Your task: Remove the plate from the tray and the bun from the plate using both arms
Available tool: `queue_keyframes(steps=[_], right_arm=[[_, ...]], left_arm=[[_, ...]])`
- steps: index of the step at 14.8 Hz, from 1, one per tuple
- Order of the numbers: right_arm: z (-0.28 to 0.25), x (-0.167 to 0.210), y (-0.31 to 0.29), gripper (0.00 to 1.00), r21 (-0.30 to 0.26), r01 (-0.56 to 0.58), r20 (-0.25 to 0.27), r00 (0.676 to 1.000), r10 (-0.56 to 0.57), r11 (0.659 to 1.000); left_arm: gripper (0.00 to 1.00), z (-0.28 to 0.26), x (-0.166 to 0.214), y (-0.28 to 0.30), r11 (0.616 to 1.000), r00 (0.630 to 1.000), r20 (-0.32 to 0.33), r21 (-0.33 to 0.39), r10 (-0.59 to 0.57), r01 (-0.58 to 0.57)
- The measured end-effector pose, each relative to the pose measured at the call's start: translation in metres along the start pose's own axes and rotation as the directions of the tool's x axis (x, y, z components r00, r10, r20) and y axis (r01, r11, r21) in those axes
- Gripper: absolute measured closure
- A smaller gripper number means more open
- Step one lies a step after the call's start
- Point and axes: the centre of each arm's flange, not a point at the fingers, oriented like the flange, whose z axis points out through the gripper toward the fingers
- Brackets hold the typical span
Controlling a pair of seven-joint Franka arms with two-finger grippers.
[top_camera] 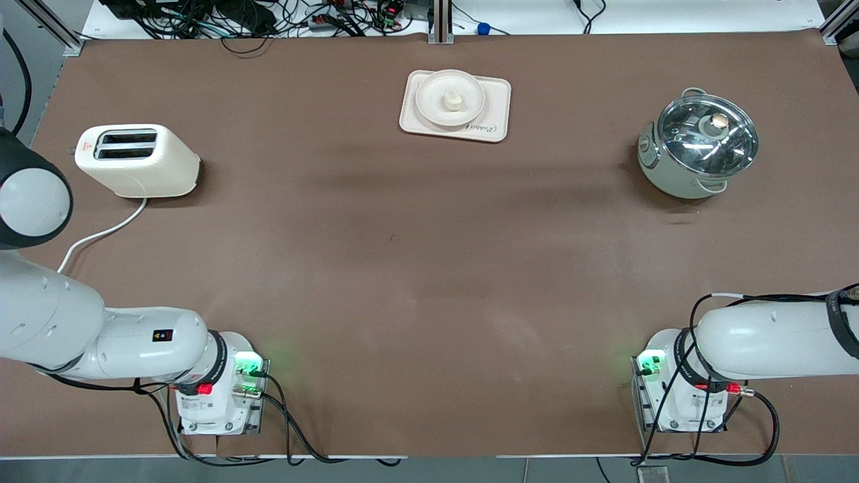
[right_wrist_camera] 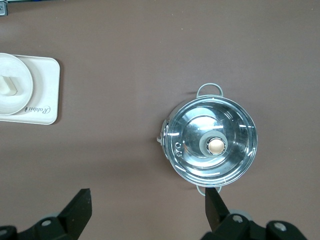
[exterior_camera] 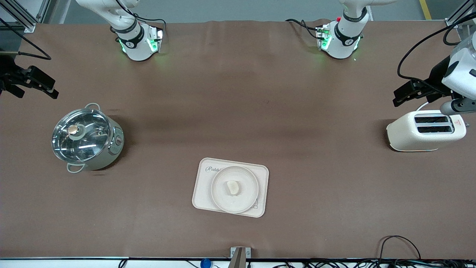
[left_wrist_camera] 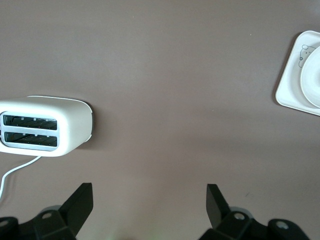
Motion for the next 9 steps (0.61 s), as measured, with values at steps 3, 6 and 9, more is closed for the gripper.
queue_keyframes(steps=[3,6,9], right_arm=[[0.0000,-0.0001,-0.0006,0.00,0.000,0.001,0.000,1.000,-0.001,1.000],[0.0000,-0.0001,-0.0007,0.00,0.000,0.001,0.000,1.000,-0.001,1.000],[0.0064,0.0032,-0.0020,0.00,0.007,0.002,0.012,1.000,-0.002,1.000]], left_arm=[[0.00,0.0001,0.0000,0.0001,1.000,1.000,0.000,0.000,0.000,0.000],[0.00,0.0002,0.0001,0.0001,1.000,1.000,0.000,0.000,0.000,0.000],[0.00,0.0003,0.0002,-0.0001,1.000,1.000,0.001,0.000,0.000,0.000]])
